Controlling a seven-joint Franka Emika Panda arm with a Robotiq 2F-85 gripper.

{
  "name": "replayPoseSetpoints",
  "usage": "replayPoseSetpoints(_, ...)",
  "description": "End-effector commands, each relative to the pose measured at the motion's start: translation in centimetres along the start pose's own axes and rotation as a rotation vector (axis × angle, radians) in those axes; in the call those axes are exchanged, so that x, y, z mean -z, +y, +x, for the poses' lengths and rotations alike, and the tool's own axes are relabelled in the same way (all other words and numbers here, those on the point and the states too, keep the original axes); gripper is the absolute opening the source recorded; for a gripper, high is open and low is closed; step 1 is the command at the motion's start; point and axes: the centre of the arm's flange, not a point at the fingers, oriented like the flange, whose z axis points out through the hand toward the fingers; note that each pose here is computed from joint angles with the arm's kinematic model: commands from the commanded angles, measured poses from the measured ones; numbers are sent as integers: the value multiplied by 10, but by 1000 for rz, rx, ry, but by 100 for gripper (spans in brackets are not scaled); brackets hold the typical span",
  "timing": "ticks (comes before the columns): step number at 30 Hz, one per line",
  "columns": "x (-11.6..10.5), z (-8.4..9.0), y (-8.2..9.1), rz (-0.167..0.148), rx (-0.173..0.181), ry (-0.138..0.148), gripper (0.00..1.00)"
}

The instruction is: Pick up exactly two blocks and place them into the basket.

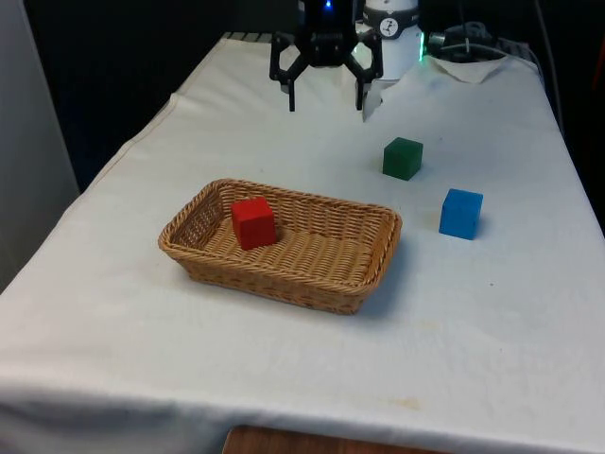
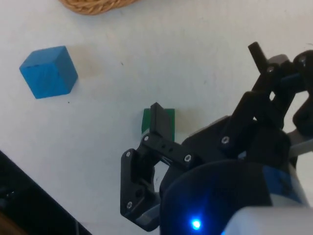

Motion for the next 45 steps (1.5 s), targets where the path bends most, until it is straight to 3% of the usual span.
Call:
replayPoseSetpoints(1, -3, -9, -1, -5, -4, -7, 100)
replayPoseSetpoints(3, 0, -1, -2, 5, -2, 0, 100)
replayPoseSetpoints(4, -3, -10, -2, -1, -6, -8, 100)
replayPoseSetpoints(9, -7, -12, -7, 9, -11, -17, 100)
replayPoseSetpoints(10, -5, -4, -7, 16, -7, -10, 100)
replayPoseSetpoints(11, -7, -12, -8, 10, -11, -17, 100)
replayPoseSetpoints(17, -12, -15, -16, 21, -10, -1, 100)
replayPoseSetpoints(18, -8, -5, -16, 26, -6, -12, 100)
replayPoseSetpoints(19, -13, -15, -19, 23, -9, 3, 100)
replayPoseSetpoints(26, -24, -23, -31, 27, -6, 43, 100)
replayPoseSetpoints(27, -23, -18, -29, 27, -2, 26, 100)
replayPoseSetpoints(28, -24, -24, -32, 28, -5, 50, 100)
replayPoseSetpoints(36, -37, -43, -49, 29, -1, 98, 100)
replayPoseSetpoints(37, -37, -41, -46, 31, 3, 82, 100)
replayPoseSetpoints(38, -37, -43, -49, 29, -1, 98, 100)
replayPoseSetpoints(45, -45, -57, -60, 31, -5, 115, 100)
